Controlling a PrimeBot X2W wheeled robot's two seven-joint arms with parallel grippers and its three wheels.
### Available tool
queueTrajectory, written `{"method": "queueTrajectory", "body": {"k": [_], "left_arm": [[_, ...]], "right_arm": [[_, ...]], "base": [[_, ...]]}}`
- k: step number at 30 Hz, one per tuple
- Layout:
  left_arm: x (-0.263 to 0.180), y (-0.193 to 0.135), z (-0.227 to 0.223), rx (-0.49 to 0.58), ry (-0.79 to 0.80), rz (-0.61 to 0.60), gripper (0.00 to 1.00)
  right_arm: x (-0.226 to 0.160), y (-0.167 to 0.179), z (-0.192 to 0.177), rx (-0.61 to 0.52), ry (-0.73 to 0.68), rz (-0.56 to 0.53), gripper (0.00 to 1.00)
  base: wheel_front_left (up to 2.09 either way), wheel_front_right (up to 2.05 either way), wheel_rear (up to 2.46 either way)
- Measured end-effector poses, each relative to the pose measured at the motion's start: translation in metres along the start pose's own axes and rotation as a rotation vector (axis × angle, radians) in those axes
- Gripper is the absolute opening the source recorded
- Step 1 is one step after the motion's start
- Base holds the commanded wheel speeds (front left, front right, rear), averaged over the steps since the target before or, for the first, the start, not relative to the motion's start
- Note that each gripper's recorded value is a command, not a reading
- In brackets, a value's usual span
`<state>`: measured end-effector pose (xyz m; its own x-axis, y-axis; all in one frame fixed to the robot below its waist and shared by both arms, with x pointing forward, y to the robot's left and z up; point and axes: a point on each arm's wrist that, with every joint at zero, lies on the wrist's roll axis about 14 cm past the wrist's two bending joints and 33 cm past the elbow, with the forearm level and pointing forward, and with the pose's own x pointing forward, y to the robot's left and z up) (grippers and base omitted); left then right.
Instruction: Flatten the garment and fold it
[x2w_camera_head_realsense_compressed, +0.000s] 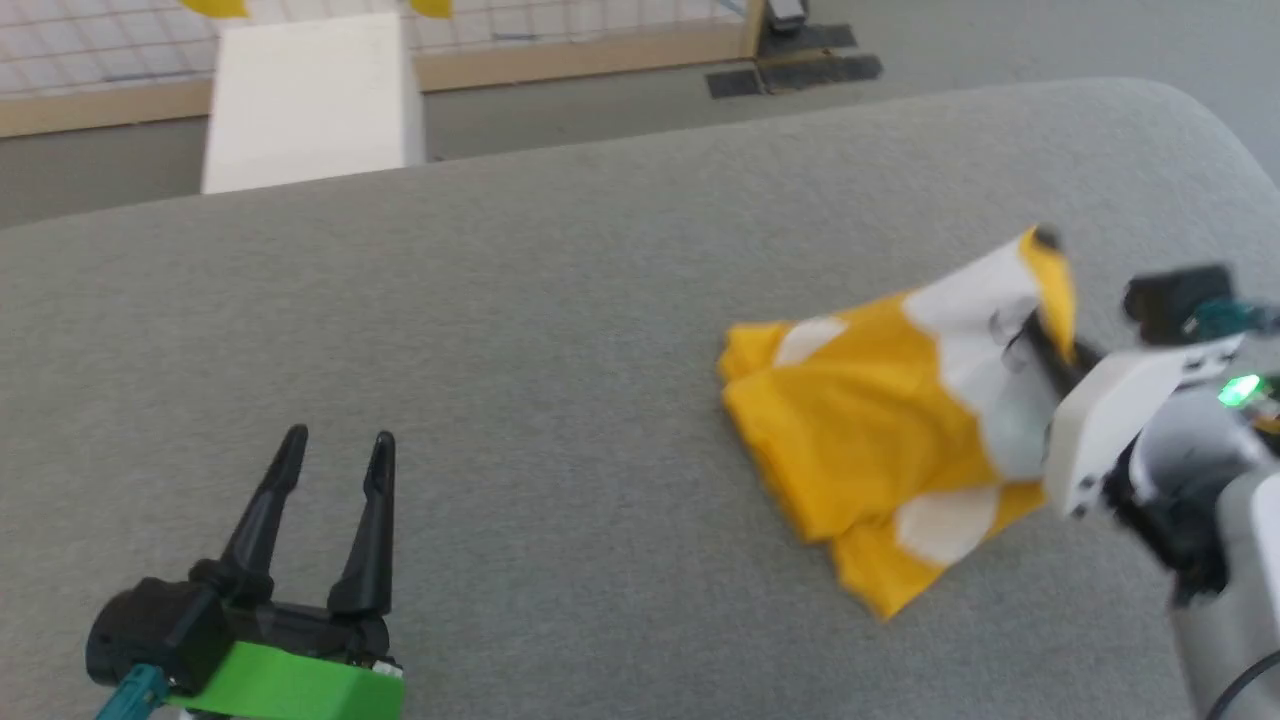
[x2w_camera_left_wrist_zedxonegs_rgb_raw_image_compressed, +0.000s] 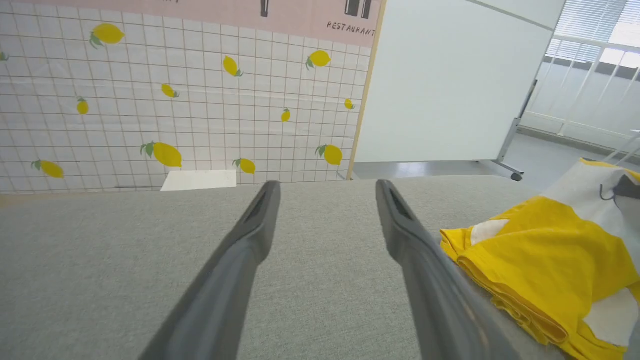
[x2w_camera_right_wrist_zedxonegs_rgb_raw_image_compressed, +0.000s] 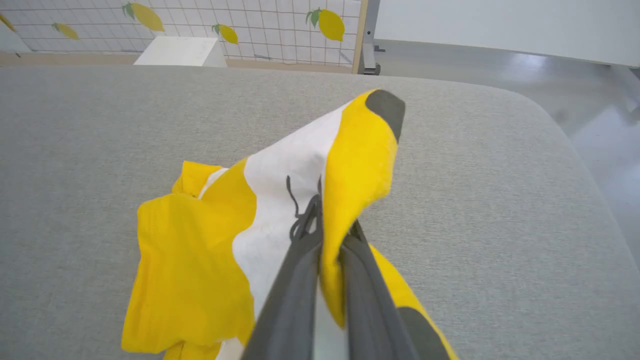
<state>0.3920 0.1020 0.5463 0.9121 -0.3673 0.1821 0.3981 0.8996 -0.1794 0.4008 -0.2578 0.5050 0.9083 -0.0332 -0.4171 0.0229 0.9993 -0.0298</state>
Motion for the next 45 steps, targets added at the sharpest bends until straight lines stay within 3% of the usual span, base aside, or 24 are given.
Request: {"method": "queueTrajectory", "body": {"k": [17, 24, 32, 33, 34, 36, 37, 39, 45], "left_arm": [[0.07, 0.024, -0.022, 0.071, -0.023, -0.099, 1.0], [0.08, 0.044, -0.059, 0.063, 0.033, -0.085, 1.0], [0.09, 0.054, -0.086, 0.035, 0.043, -0.078, 1.0], [0.091, 0.056, -0.087, 0.033, 0.041, -0.076, 1.0], [0.091, 0.057, -0.089, 0.032, 0.041, -0.074, 1.0], [0.091, 0.059, -0.092, 0.033, 0.045, -0.067, 1.0], [0.091, 0.061, -0.092, 0.037, 0.046, -0.062, 1.0], [0.09, 0.063, -0.09, 0.044, 0.043, -0.048, 1.0], [0.089, 0.065, -0.078, 0.048, 0.01, -0.016, 1.0]], "right_arm": [[0.036, -0.151, 0.048, -0.339, 0.061, -0.404, 0.0], [0.058, -0.195, 0.023, -0.404, 0.174, -0.511, 0.0], [0.083, -0.208, -0.013, -0.446, 0.258, -0.547, 0.0], [0.085, -0.21, -0.016, -0.454, 0.267, -0.553, 0.44], [0.085, -0.212, -0.019, -0.46, 0.274, -0.558, 0.51], [0.086, -0.215, -0.025, -0.461, 0.294, -0.568, 0.8], [0.086, -0.216, -0.027, -0.458, 0.3, -0.57, 0.9], [0.085, -0.218, -0.028, -0.449, 0.303, -0.576, 1.0], [0.074, -0.227, -0.02, -0.436, 0.275, -0.602, 1.0]], "base": [[0.0, 0.0, 0.0], [0.0, 0.0, 0.0], [0.0, 0.0, 0.0], [0.0, 0.0, 0.0], [0.0, 0.0, 0.0], [0.0, 0.0, 0.0], [0.0, 0.0, 0.0], [0.0, 0.0, 0.0], [0.0, 0.0, 0.0]]}}
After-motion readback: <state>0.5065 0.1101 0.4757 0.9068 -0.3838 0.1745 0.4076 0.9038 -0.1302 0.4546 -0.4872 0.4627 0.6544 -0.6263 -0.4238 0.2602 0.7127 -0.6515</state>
